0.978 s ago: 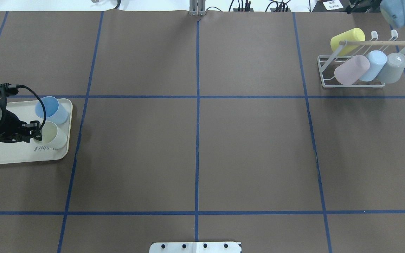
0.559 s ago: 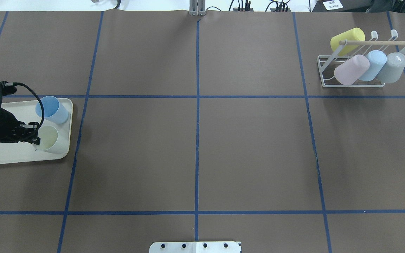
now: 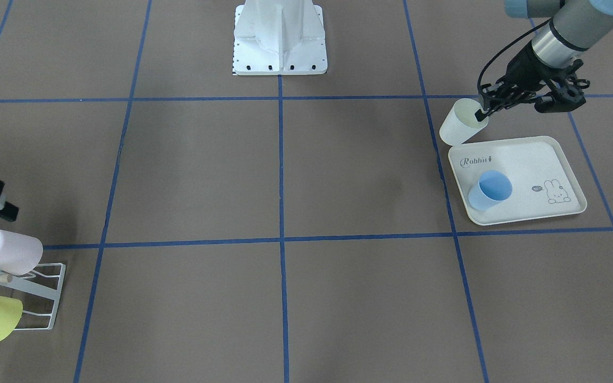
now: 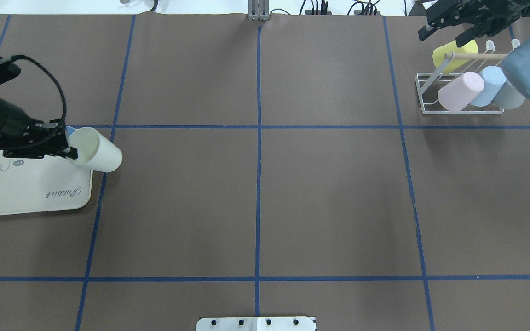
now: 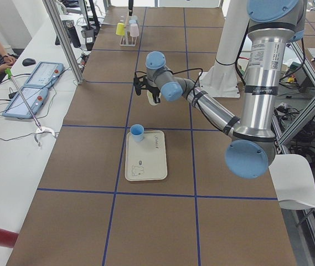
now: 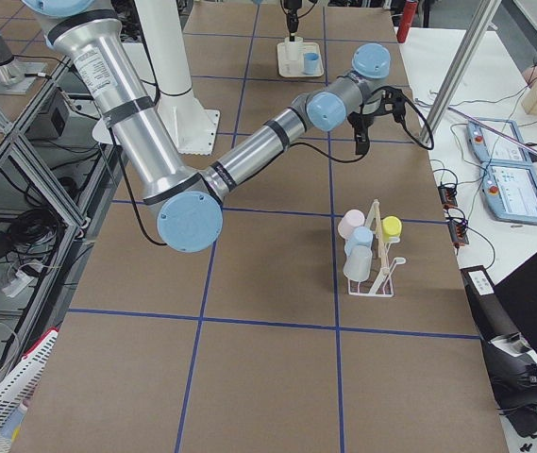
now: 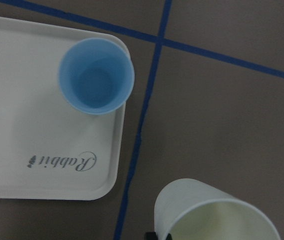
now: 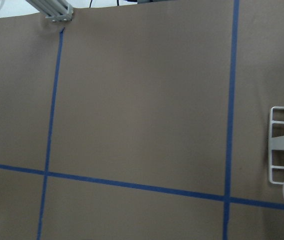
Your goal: Transfer IKEA cup to right arm and place on rack
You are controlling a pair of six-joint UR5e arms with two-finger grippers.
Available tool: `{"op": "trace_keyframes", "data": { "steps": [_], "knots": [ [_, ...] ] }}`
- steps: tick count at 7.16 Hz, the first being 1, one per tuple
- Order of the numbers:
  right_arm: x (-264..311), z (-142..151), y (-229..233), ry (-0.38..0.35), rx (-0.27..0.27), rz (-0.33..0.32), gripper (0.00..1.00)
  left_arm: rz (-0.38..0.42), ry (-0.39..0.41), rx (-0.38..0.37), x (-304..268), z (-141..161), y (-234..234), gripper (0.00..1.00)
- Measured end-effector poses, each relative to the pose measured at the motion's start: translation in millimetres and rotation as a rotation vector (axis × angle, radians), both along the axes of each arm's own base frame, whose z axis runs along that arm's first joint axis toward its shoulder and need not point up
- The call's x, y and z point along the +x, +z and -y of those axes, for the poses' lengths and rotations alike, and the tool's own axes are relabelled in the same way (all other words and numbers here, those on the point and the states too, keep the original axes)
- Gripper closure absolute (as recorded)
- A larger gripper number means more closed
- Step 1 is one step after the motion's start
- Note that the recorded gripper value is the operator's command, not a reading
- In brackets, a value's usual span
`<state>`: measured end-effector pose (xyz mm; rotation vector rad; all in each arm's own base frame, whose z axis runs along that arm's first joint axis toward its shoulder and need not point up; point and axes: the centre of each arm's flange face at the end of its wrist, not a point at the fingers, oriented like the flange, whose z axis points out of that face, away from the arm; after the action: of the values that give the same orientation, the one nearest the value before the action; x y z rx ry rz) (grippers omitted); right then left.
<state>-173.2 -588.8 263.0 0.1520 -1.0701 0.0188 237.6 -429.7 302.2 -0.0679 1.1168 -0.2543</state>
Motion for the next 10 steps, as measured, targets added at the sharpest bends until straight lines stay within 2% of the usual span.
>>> {"op": "trace_keyframes", "data": {
  "steps": [2,3,5,8,10],
  "knots": [
    [-42,-48,-49,0.02,-0.06,0.103,0.06,-0.114,0.007,-0.018,39,-5,-79,1.0],
    [-59,-68,-69,0.044,-0.078,0.194,0.06,-0.169,0.018,-0.057,60,-14,-111,1.0],
    [-87,-113,-89,0.105,-0.109,0.463,0.06,-0.304,0.001,-0.167,79,-30,-158,1.0],
    [-110,-168,-67,0.06,-0.043,0.807,0.06,-0.479,-0.009,-0.241,79,-36,-172,1.0],
    [-146,-204,-53,0.049,-0.042,1.054,0.06,-0.653,-0.004,-0.319,80,-33,-164,1.0]
  ]
}}
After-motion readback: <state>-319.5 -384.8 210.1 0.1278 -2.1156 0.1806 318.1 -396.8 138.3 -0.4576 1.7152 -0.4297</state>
